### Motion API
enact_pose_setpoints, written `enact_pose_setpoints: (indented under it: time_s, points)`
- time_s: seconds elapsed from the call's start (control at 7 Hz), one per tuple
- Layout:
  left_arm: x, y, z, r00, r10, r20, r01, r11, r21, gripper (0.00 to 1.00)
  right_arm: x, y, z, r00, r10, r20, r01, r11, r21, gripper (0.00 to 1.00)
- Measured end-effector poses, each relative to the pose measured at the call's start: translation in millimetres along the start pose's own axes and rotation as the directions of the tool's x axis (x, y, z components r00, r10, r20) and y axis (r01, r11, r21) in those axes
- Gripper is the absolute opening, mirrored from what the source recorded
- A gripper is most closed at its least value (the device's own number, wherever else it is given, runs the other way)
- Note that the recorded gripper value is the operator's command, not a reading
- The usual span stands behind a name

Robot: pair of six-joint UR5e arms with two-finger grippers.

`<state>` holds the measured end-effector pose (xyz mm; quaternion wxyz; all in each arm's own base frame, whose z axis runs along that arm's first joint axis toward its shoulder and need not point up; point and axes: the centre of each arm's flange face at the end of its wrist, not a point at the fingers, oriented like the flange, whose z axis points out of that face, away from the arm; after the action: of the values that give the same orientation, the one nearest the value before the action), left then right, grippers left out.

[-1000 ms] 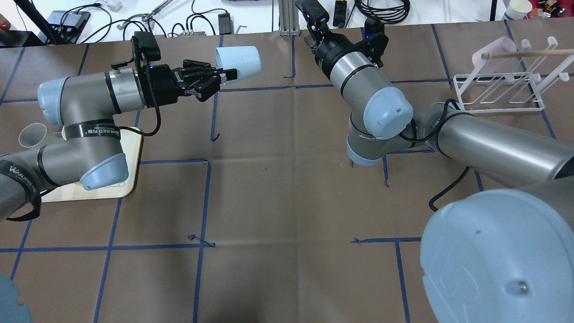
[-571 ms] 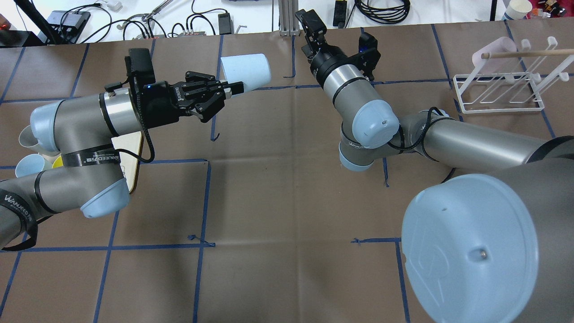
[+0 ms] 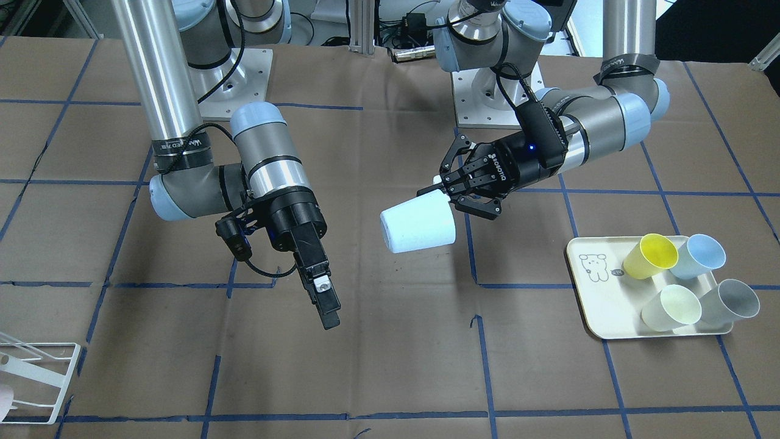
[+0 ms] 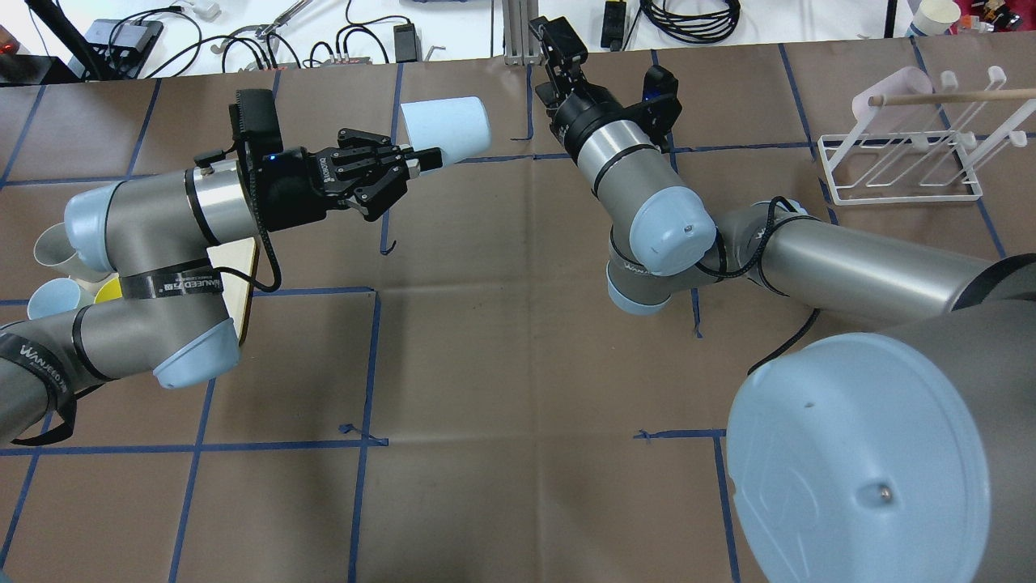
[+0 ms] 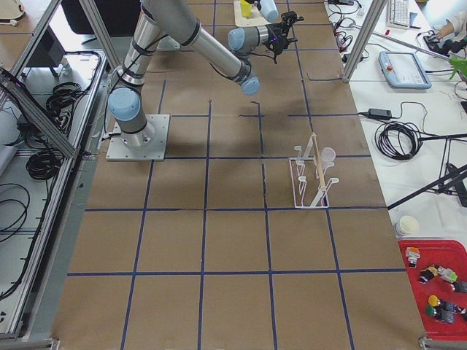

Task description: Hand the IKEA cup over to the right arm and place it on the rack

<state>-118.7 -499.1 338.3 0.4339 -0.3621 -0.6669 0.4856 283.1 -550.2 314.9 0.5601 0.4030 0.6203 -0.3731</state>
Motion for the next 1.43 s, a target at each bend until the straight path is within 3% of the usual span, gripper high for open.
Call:
enact_pose_setpoints:
  time_s: [0.29, 0.57, 1.43]
  points:
    - [-14, -2, 3, 1.0, -0.019, 0.003, 0.019, 1.0, -0.004, 0.0, -11, 12, -42, 0.999, 0.028, -0.021, -0.028, 1.0, 0.002, 0.99]
    - [-14, -2, 5, 0.999, -0.05, 0.008, 0.05, 0.999, 0.002, 0.0, -13, 38, -64, 0.994, 0.108, -0.033, -0.108, 0.994, -0.008, 0.99]
    - [-8, -1, 9, 0.997, -0.082, 0.01, 0.082, 0.997, 0.012, 0.0, -8, 82, -57, 0.988, 0.154, -0.023, -0.153, 0.988, 0.014, 0.99]
